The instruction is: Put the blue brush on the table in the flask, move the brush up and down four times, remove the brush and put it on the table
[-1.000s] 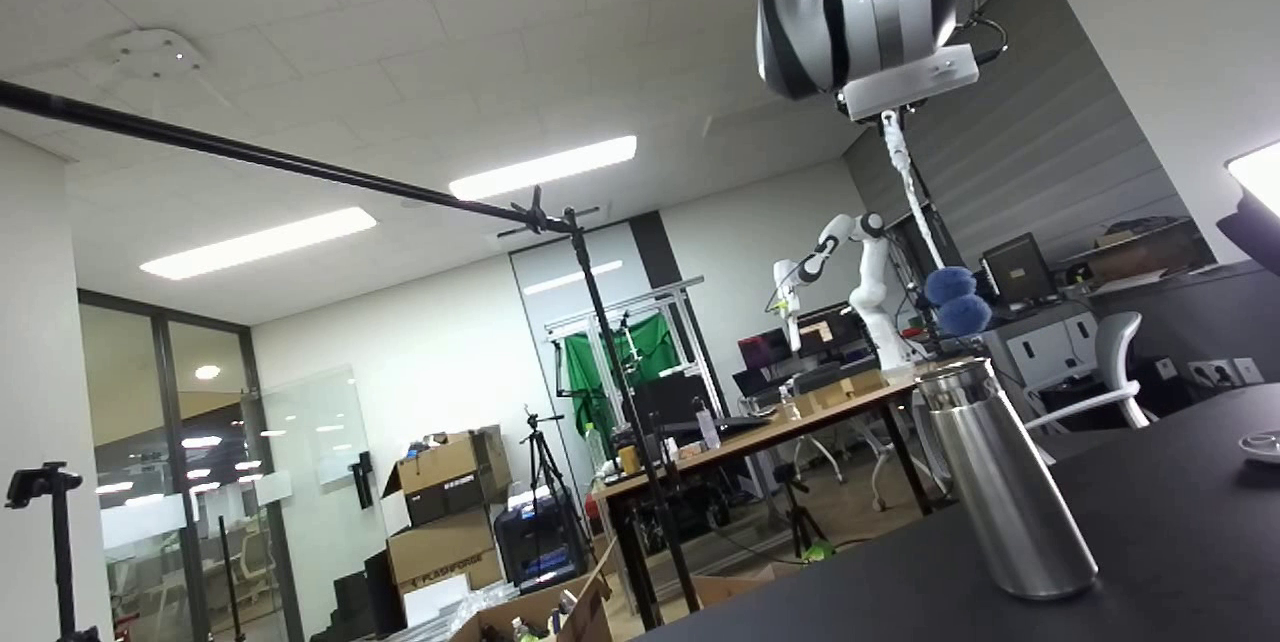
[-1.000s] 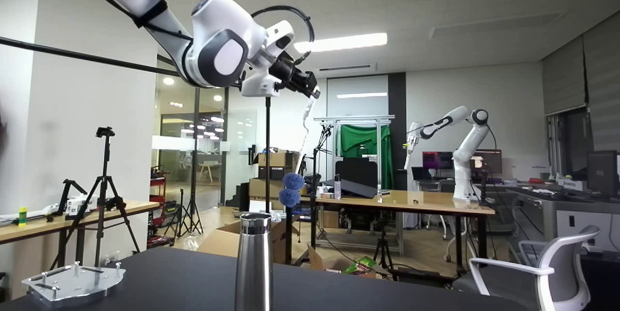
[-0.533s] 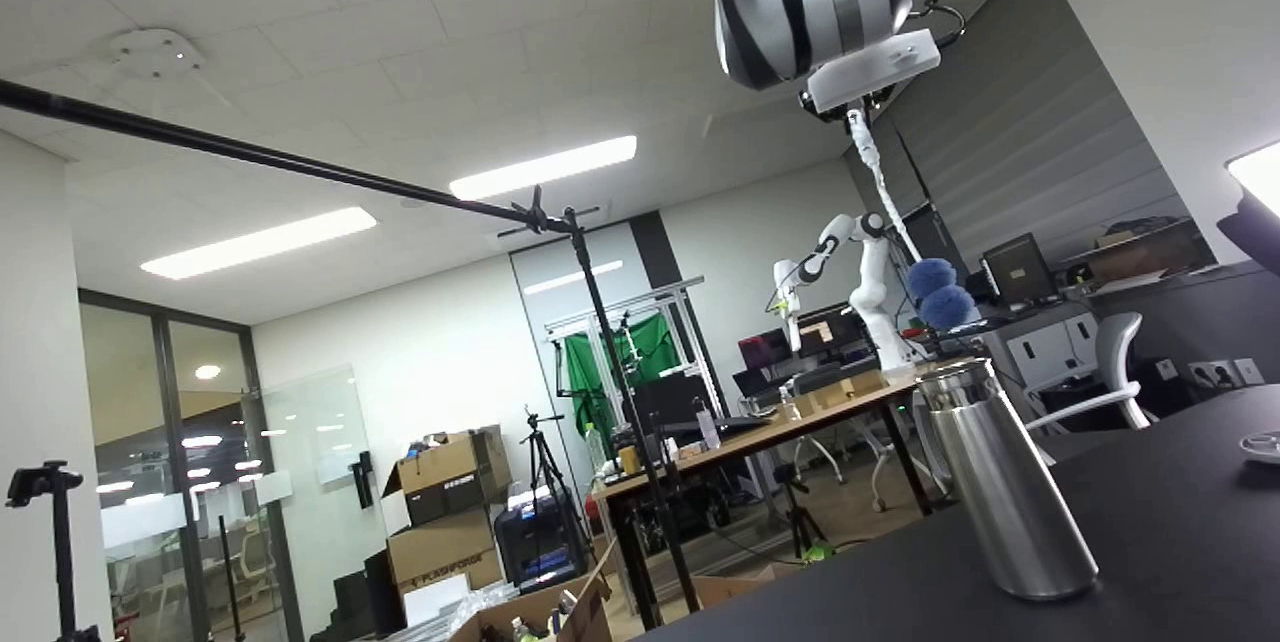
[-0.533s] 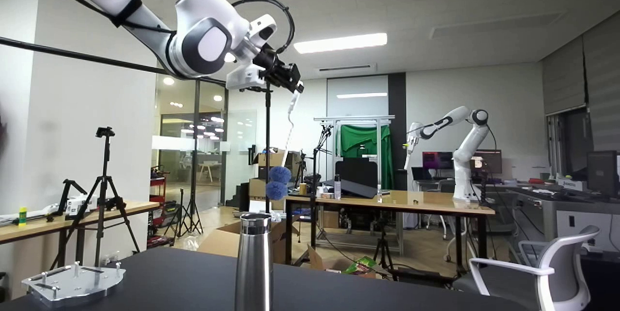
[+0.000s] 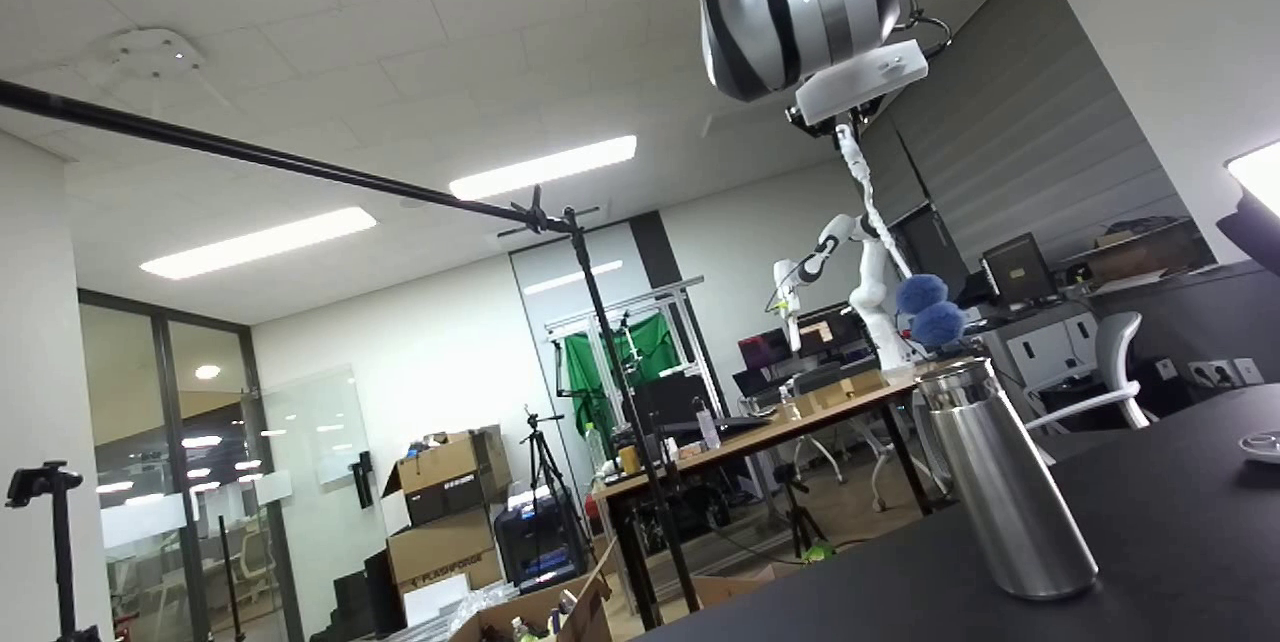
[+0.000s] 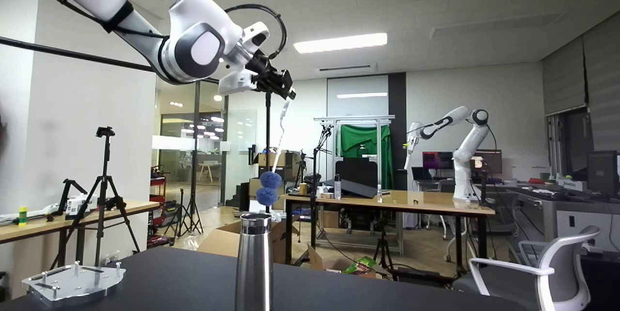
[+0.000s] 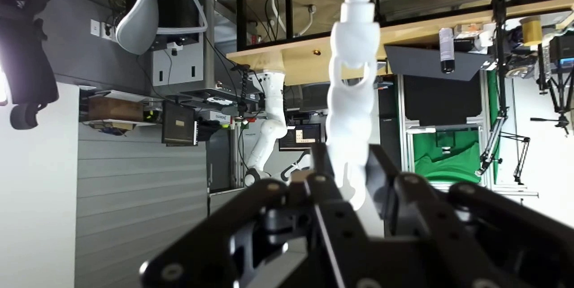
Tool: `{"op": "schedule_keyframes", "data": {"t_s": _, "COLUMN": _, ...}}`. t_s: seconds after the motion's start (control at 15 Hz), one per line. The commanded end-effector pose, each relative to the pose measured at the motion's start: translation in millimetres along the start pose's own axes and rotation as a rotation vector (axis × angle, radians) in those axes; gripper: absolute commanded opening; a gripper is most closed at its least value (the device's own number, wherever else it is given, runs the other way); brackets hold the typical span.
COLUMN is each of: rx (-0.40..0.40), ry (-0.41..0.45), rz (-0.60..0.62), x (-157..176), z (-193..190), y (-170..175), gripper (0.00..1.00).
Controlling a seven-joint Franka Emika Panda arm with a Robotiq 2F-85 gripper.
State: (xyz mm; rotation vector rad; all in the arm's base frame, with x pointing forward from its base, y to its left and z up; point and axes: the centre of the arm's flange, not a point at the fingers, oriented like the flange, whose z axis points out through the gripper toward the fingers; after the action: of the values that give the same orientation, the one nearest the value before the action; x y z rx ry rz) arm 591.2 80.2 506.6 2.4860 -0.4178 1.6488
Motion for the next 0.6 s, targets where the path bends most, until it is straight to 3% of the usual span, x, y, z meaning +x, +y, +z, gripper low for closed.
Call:
{"op": "schedule_keyframes", "data": {"t_s": 0.0, "rx": 0.028, "ry": -0.022, "rz": 0.032, "x": -6, "z": 8, "y": -2, "gripper": 0.06}}
{"op": "schedule_keyframes", "data": {"t_s": 0.53, "rx": 0.027, "ry": -0.064, "rz": 0.03, "x": -27, "z": 27, "y": -3, "gripper": 0.06}}
